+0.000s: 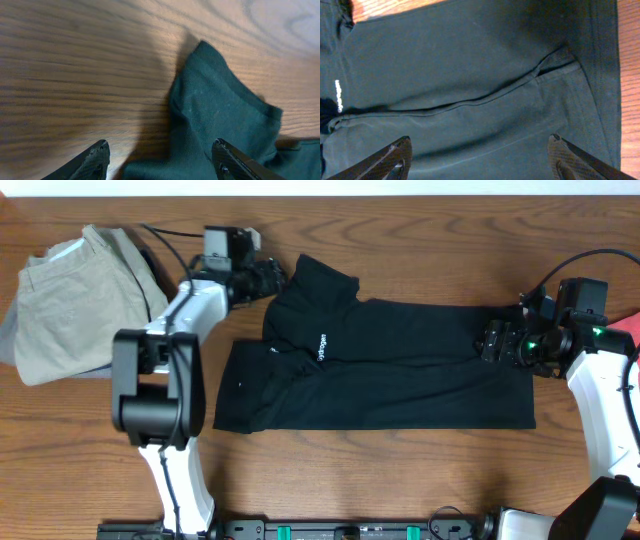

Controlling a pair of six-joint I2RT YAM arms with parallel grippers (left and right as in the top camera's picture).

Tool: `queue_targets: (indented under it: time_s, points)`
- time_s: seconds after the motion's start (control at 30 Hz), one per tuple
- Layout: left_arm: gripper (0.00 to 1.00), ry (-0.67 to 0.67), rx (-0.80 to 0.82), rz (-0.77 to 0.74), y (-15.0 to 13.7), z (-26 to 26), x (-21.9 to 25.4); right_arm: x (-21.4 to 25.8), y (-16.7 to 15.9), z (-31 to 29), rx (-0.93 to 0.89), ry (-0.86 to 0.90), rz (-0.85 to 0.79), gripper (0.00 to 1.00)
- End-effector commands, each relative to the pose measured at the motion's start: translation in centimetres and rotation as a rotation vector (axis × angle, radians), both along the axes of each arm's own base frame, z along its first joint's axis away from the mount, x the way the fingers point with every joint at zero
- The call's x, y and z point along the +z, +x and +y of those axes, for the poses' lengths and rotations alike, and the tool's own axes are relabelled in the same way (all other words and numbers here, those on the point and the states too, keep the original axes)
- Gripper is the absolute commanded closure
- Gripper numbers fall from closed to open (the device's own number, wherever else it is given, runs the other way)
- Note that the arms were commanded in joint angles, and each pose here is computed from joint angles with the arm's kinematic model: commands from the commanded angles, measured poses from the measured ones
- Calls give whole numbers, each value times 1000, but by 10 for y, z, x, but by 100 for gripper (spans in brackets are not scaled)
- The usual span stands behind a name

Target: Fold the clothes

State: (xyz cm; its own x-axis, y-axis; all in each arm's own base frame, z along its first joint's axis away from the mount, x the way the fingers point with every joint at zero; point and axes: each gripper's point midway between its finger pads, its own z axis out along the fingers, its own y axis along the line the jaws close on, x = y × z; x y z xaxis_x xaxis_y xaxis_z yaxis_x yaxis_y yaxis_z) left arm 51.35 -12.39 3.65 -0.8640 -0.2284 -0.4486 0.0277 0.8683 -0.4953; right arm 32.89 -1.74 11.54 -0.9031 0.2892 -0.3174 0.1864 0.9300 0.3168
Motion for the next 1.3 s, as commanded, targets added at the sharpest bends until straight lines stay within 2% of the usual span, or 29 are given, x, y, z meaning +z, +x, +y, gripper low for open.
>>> queue_targets:
  time_s: [0.0,0.07,0.17,0.27,0.47,0.73,0.97,1.27]
  points:
    - [37,-1,-41,-19,4,-18,-3,9,4,6,26,12,-30,15]
    - [49,22,-35,-11,4,-19,-9,10,4,6,26,11,-31,16]
    - [78,49,-19,-17,5,-15,-10,10,4,6,26,10,-33,17]
    - [87,46,-10,-23,7,-11,-7,9,7,1,15,-20,-39,20]
    - [92,51,-9,24,-6,-8,2,4,27,-21,-22,-128,-86,20]
    - [94,-6,-52,92,-38,-16,41,-31,91,-65,-82,-320,-193,16]
    - [94,-2,-55,125,-50,-16,45,-72,136,-81,-116,-359,-279,15]
    - [94,-1,-62,133,-53,-19,43,-126,136,-107,-213,-397,-215,18]
